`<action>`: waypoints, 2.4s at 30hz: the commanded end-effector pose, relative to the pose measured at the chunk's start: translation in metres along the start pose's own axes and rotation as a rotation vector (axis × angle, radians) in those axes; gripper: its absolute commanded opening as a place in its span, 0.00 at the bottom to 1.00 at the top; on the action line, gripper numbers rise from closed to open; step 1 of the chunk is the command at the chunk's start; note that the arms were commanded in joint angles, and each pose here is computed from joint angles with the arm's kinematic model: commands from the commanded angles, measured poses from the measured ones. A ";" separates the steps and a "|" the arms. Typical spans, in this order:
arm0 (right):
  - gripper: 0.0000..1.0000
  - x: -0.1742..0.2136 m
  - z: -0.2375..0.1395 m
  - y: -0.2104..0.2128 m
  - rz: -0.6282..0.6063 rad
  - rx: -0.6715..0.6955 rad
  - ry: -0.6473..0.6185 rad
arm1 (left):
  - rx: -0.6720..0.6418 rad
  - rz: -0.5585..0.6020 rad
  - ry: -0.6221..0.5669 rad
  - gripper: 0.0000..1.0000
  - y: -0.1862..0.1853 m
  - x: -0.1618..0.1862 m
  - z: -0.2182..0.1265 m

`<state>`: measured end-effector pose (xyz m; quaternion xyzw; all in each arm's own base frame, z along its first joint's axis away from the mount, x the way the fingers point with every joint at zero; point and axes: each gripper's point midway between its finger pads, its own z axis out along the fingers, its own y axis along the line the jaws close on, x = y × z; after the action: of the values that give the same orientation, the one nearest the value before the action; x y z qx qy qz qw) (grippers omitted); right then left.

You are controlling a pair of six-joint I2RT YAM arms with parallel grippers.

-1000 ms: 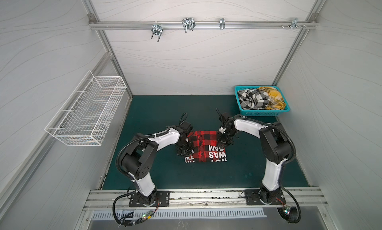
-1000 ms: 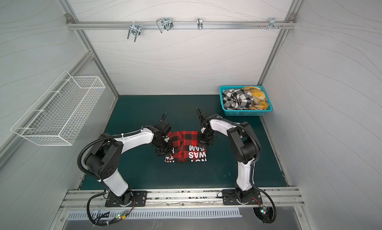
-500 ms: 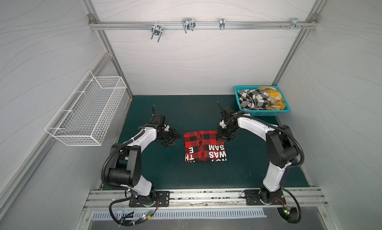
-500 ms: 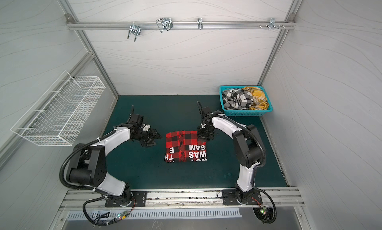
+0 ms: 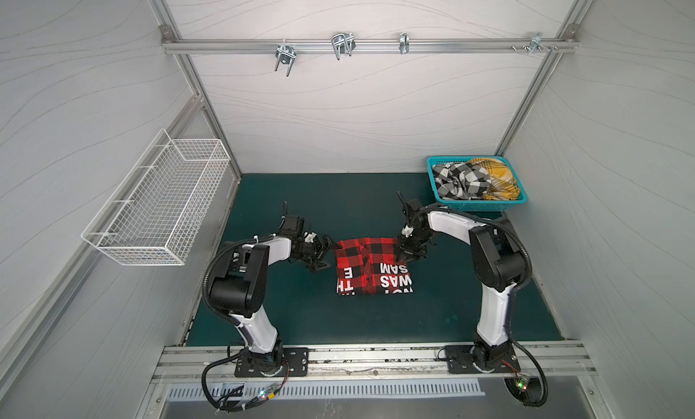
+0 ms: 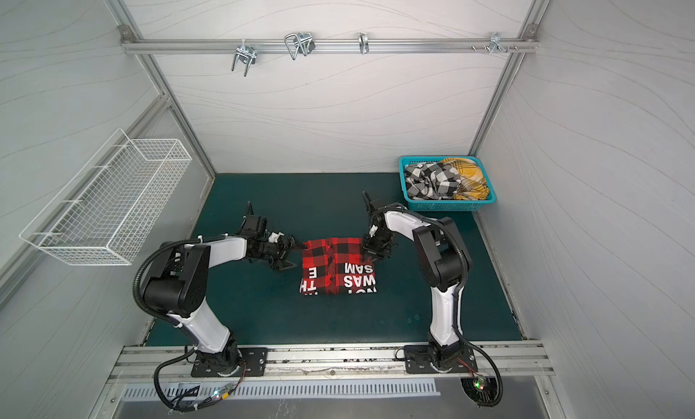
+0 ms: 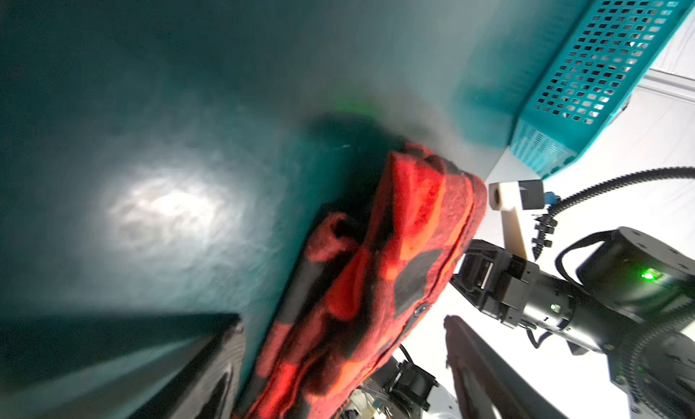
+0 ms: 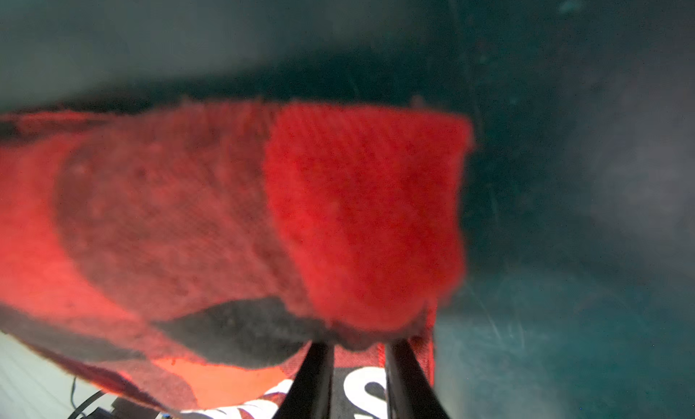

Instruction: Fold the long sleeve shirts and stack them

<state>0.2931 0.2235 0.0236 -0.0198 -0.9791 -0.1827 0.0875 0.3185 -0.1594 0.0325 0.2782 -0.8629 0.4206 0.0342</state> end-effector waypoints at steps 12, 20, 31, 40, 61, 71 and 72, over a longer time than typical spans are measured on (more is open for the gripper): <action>0.24 -0.005 0.026 -0.008 0.024 0.013 0.039 | -0.331 -0.096 -0.041 0.75 0.099 -0.001 0.061; 0.24 -0.006 0.030 0.000 0.024 -0.004 0.050 | -0.222 -0.052 -0.013 0.57 0.067 -0.006 0.074; 0.24 -0.005 0.022 0.012 0.008 -0.019 0.041 | -0.051 0.055 -0.027 0.32 -0.012 -0.007 0.059; 0.24 0.004 -0.049 0.044 -0.056 -0.102 -0.078 | -0.060 0.139 -0.049 0.01 -0.044 -0.004 0.035; 0.26 0.074 -0.111 0.024 -0.039 -0.134 -0.219 | -0.097 0.247 -0.067 0.00 -0.067 -0.009 0.008; 0.26 0.074 -0.104 0.026 -0.041 -0.136 -0.208 | -0.178 0.256 -0.132 0.00 -0.063 -0.022 -0.043; 0.26 0.074 -0.105 0.027 -0.043 -0.139 -0.209 | -0.212 0.268 -0.154 0.00 -0.063 -0.024 -0.055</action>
<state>0.2415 0.2106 0.1386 -0.0237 -0.9681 -0.2489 -0.0180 0.3524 -0.1604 0.0647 0.2108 -0.9194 0.3320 -0.0121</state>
